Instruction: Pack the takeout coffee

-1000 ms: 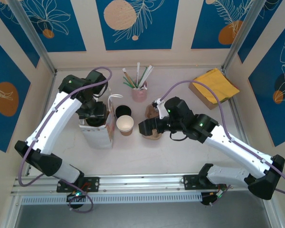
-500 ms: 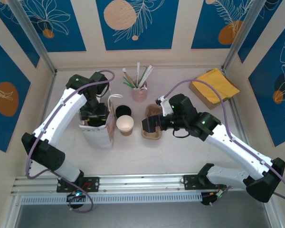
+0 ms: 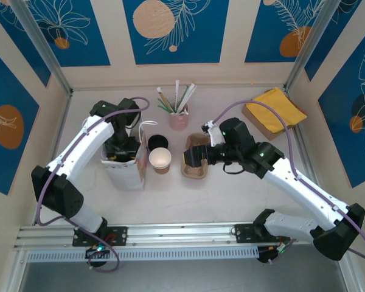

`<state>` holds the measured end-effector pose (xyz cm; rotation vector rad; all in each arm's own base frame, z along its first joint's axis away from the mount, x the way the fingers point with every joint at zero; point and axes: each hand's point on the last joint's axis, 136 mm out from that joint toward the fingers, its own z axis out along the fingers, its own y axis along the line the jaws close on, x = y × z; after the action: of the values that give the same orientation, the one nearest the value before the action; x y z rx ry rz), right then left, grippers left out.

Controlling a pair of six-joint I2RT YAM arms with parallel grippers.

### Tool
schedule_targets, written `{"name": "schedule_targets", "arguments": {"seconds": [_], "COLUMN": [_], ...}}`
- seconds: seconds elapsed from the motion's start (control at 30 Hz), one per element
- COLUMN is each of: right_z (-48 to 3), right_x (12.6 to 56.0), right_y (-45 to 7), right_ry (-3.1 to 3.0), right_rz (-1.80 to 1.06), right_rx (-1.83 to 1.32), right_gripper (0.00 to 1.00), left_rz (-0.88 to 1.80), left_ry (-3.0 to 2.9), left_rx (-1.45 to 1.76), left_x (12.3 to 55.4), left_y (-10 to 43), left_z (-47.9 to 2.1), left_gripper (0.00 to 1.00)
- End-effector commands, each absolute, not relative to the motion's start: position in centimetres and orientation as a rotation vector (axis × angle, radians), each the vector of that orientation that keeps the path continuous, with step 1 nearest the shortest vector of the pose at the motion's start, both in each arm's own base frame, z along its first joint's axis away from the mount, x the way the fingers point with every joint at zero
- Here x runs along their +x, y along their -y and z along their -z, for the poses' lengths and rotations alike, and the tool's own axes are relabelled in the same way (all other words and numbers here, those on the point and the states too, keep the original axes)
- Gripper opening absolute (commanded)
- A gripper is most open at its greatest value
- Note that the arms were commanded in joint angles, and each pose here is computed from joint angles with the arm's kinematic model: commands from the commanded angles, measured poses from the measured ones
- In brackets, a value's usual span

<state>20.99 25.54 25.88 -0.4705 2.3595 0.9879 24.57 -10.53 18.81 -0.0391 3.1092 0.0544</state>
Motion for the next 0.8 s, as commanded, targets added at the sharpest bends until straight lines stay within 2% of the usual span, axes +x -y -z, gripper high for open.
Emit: {"name": "schedule_targets", "arguments": {"seconds": [0.0,0.77], "right_z": [-25.7,-25.5], "right_x": [20.8,21.4], "right_y": [-25.8,-25.9], "right_ry": [-2.359,-2.372], "right_rz": [-1.015,-1.014], "right_rx": [-0.499,-0.487], "right_gripper": [0.99,0.99], "left_rz": [-0.038,-0.045], "left_ry": [-3.139,-3.193], "left_rx": [-0.013,-0.027], "left_x": [24.7,23.9], "left_y": [10.5,10.0], "left_z": [-17.7,-14.3], "left_gripper": [0.50,0.50]}}
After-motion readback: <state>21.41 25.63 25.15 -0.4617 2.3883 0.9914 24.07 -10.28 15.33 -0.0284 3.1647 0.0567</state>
